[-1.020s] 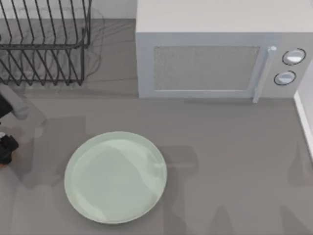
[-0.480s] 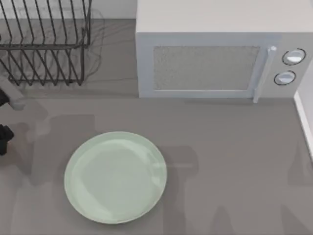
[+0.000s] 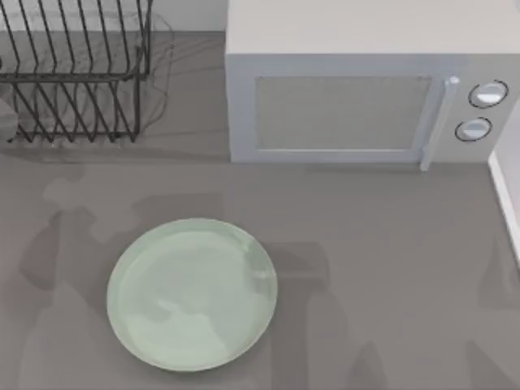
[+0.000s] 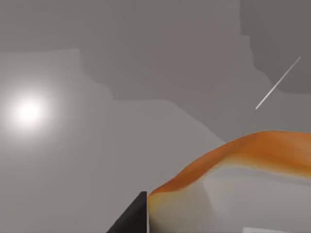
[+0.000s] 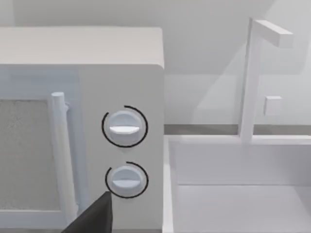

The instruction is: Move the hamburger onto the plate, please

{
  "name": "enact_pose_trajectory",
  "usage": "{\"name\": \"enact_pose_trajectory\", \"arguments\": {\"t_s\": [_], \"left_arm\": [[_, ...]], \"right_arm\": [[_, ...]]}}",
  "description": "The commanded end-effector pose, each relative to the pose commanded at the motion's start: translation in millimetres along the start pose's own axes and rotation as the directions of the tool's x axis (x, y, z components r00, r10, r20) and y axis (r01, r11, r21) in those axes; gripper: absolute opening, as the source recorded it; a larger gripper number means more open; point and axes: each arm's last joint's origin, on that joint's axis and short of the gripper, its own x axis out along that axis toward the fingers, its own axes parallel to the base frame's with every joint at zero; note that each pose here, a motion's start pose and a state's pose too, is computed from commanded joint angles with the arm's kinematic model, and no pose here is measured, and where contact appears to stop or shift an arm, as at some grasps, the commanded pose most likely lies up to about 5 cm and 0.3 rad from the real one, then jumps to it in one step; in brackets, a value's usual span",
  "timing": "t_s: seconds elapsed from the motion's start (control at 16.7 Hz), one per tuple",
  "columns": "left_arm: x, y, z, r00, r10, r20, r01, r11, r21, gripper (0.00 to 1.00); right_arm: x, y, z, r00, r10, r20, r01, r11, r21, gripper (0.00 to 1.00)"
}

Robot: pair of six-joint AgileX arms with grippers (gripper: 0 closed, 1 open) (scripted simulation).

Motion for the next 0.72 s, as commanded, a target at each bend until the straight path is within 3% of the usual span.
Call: {"name": "enact_pose_trajectory", "arguments": {"t_s": [0.24, 0.36, 0.54, 0.66, 0.72], "left_arm": [[2, 1, 0, 1.000, -0.003, -0.002, 0.003, 1.000, 0.002, 0.00], [3, -3, 5, 1.000, -0.006, -0.005, 0.006, 0.999, 0.052, 0.00], [6, -16, 24, 1.000, -0.014, -0.012, 0.017, 0.969, 0.245, 0.00], [9, -32, 42, 1.000, -0.020, -0.020, 0.027, 0.898, 0.439, 0.00], [10, -42, 52, 0.999, -0.023, -0.025, 0.033, 0.837, 0.547, 0.00]], "right_arm": [[0, 0, 0, 1.000, 0.000, 0.000, 0.000, 1.000, 0.000, 1.00], [0, 0, 0, 1.000, 0.000, 0.000, 0.000, 1.000, 0.000, 1.00], [0, 0, 0, 1.000, 0.000, 0.000, 0.000, 1.000, 0.000, 1.00], [0, 0, 0, 1.000, 0.000, 0.000, 0.000, 1.000, 0.000, 1.00], [0, 0, 0, 1.000, 0.000, 0.000, 0.000, 1.000, 0.000, 1.00]]}}
